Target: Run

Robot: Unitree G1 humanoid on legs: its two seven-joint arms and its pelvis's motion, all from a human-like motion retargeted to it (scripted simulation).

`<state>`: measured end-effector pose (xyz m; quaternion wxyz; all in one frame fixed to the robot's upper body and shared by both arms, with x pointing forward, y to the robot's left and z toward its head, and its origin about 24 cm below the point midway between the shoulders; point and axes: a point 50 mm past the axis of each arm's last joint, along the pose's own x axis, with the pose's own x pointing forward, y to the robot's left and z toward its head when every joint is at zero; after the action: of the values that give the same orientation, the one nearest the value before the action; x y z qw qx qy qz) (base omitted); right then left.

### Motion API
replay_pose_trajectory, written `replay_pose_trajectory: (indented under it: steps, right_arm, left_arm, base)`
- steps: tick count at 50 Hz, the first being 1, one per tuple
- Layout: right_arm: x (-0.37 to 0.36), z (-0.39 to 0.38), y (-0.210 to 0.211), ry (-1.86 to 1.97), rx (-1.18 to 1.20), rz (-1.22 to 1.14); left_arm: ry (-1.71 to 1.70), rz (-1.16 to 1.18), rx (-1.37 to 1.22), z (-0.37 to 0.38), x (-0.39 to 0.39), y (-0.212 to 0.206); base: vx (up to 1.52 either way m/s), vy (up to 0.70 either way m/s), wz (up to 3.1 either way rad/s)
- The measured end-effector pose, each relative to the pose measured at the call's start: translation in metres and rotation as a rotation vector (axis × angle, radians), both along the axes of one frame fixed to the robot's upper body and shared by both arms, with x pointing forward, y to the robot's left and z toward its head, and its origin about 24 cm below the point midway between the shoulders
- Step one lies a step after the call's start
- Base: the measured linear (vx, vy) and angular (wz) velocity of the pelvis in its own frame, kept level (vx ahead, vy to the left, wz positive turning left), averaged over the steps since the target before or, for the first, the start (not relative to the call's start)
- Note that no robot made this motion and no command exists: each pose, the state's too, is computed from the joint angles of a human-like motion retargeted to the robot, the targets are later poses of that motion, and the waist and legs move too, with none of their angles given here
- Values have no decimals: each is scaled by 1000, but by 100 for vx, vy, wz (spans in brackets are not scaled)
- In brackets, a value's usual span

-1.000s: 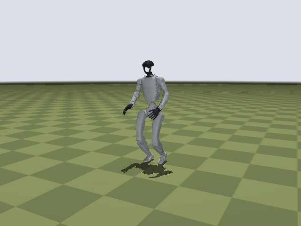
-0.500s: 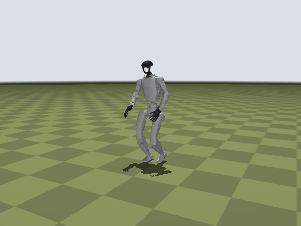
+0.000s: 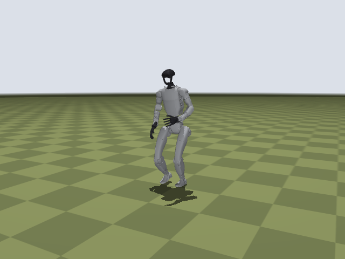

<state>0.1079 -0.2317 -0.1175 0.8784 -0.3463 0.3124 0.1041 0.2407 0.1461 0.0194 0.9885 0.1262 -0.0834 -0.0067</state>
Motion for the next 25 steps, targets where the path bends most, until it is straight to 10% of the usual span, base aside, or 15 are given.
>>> replay_pose_trajectory:
  steps: [25]
  right_arm:
    - [114,69,30,-480,147,-31]
  left_arm:
    - [685,71,105,-125,-60,30]
  base:
    - [-4,-8,15]
